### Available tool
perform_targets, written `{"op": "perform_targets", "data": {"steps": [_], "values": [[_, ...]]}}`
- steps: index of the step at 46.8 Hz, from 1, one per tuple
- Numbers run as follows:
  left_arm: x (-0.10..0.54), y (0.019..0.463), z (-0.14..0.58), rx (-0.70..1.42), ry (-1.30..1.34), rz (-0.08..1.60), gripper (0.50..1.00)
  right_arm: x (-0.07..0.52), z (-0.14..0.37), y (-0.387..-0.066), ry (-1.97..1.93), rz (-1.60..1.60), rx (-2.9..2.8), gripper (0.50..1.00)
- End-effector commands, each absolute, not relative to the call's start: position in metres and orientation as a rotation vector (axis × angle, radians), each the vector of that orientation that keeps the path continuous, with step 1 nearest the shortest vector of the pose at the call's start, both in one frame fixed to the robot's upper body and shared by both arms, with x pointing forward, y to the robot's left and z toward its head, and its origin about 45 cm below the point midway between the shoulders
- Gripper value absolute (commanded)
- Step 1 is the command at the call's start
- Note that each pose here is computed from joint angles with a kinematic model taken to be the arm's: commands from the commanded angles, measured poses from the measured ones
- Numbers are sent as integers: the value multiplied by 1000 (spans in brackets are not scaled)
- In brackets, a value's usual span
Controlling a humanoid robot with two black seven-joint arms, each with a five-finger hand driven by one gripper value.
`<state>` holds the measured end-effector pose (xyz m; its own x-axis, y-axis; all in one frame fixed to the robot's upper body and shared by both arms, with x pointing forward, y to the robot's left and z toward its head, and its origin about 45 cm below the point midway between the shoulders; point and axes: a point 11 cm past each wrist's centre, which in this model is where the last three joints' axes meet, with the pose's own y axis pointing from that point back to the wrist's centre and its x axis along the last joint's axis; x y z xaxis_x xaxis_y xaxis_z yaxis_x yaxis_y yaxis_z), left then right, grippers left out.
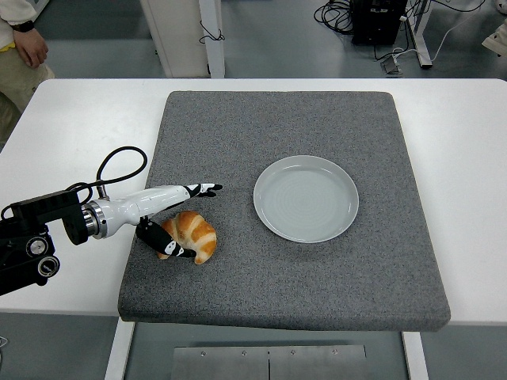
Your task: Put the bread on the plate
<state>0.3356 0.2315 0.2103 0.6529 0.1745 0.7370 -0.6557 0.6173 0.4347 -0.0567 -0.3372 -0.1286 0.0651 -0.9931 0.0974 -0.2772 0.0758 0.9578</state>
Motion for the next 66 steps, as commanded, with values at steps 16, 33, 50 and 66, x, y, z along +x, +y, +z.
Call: {"op": "perform_targets", "data": {"steps": [16,33,50,66], "values": [[338,232,208,765,-723,533,739,-57,-129,-337,-1389,-942,1377,1000],[347,238,234,688,-774,543,500,-57,-129,-337,-1389,-942,1377,1000],[373,255,288,682,-857,592,500,-57,-129,-337,-1389,-942,1377,1000],[405,259,355,671,-942,643,500,-57,-129,-337,-1389,-942,1377,1000]]}}
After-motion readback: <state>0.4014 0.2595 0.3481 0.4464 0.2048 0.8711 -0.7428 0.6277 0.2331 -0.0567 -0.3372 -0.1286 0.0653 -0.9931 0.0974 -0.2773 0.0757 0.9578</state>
